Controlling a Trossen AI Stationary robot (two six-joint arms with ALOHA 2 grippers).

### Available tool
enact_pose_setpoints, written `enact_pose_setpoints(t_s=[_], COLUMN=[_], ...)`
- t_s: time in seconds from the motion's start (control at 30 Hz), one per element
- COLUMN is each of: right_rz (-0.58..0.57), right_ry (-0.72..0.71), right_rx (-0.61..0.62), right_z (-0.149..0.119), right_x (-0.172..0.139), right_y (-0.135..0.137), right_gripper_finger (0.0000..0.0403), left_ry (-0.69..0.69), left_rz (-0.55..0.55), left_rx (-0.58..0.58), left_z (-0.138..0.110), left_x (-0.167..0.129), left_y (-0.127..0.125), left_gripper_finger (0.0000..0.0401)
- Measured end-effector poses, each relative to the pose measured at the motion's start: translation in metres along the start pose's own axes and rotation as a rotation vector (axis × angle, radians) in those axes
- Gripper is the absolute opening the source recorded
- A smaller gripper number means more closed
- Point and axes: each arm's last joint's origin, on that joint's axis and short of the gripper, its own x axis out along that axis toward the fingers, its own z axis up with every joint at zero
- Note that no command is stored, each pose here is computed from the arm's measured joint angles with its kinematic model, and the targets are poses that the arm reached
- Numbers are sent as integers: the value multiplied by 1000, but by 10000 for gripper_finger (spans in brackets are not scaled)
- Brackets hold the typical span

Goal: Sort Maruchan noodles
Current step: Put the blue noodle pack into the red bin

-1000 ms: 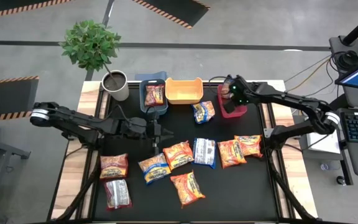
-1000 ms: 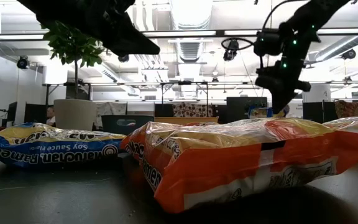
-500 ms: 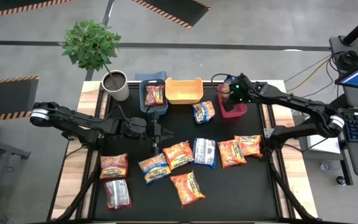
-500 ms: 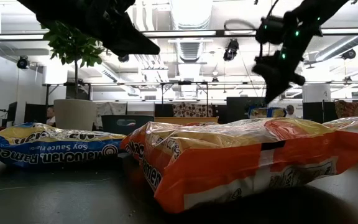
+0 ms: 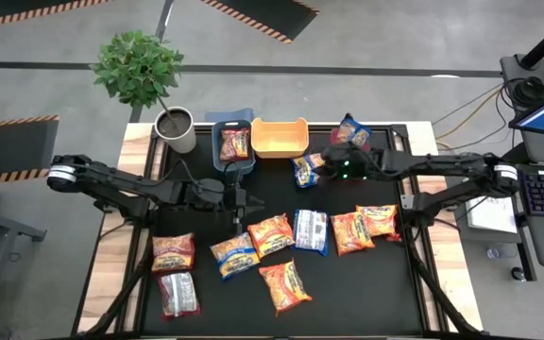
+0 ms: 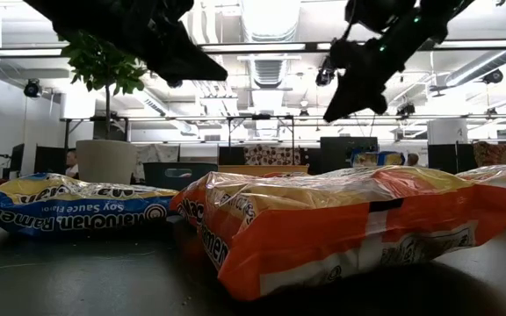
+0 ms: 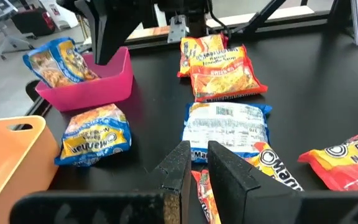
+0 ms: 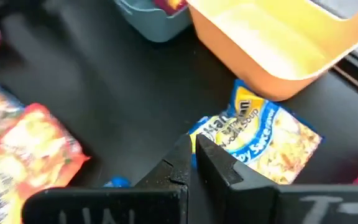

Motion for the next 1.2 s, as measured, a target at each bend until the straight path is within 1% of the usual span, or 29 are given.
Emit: enact_pose_setpoints(t_s=[0.1, 0.2, 0.27, 0.43, 0.57, 0.67, 0.8, 0.9, 1.03, 1.2], right_rz=[-97, -193, -235, -310, -332, -282, -115, -47, -2, 36], right_ry=[11, 61, 101, 186, 238, 284, 322, 324, 233, 159], right_rx=[-21, -15, -22, -57, -76, -77, -70, -105, -178, -262], right_z=[-6, -14, -20, -28, -26, -22, -17, -15, 0, 3], right_x=[20, 41, 56, 89, 108, 116, 118, 110, 90, 74], right_y=[4, 2, 0, 0, 3, 9, 30, 48, 66, 65], right_gripper_finger=[11, 11, 11, 11, 11, 11, 11, 11, 11, 11], left_ry=[9, 12, 12, 13, 13, 13, 13, 10, 5, 5], left_rz=[-1, -1, -1, -1, -1, -1, -1, -1, -1, -3], left_rx=[-9, -20, -26, -27, -43, -65, -78, -88, -113, -167], left_z=[-2, -2, -2, -2, -2, -3, -2, -2, -2, -2], left_x=[2, 3, 3, 3, 3, 3, 3, 3, 3, 3], left_y=[-1, -1, -1, -1, -1, -1, -1, -1, -1, -1], left_gripper_finger=[39, 39, 39, 39, 39, 39, 39, 39, 39, 39])
